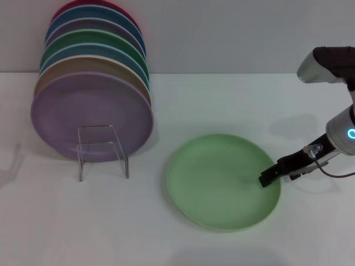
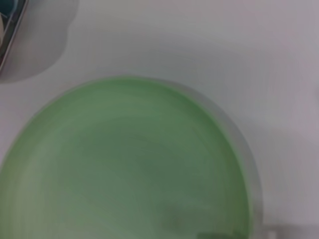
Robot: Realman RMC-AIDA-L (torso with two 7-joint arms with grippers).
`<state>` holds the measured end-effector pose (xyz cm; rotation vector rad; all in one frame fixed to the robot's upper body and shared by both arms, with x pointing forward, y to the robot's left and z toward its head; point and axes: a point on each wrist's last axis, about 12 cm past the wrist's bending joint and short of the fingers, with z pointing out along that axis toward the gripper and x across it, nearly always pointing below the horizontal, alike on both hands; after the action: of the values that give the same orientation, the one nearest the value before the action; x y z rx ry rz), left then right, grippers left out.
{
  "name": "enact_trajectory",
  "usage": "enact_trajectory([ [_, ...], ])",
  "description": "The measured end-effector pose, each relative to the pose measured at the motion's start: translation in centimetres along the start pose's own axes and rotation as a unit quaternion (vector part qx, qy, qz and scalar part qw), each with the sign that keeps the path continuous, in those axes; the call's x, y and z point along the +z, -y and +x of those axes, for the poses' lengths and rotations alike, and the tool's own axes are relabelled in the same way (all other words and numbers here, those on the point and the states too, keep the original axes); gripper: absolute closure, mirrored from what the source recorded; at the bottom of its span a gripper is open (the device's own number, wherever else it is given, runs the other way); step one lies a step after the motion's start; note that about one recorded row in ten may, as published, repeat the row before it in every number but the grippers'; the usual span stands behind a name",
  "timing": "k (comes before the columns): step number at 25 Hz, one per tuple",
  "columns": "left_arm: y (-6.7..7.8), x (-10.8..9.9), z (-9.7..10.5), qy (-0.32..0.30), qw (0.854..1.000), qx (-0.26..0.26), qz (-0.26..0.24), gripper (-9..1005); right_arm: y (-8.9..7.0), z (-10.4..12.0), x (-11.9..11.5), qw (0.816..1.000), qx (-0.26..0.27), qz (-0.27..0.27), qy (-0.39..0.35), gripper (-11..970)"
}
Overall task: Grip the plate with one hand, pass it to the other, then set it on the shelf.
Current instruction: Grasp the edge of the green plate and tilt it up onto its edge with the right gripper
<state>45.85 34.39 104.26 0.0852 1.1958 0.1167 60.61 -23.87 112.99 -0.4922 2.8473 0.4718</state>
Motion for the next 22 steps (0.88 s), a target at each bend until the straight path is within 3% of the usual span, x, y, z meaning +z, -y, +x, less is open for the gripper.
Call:
enact_trajectory([
  [9, 0.0, 0.0, 0.0, 0.0, 1.0, 0.0, 0.0, 151, -0.2, -0.2, 1.0, 1.0, -0.006, 0.012, -0.013, 145],
  [14, -0.1, 0.0, 0.0, 0.001, 1.0, 0.0, 0.0, 151, -0.3, -0.4, 1.0, 1.0, -0.011, 0.013, -0.013, 341],
  [22, 0.0, 0.1, 0.0, 0.002, 1.0, 0.0, 0.001, 152, -0.4, -0.6, 1.0, 1.0, -0.013, 0.014, -0.01, 555],
])
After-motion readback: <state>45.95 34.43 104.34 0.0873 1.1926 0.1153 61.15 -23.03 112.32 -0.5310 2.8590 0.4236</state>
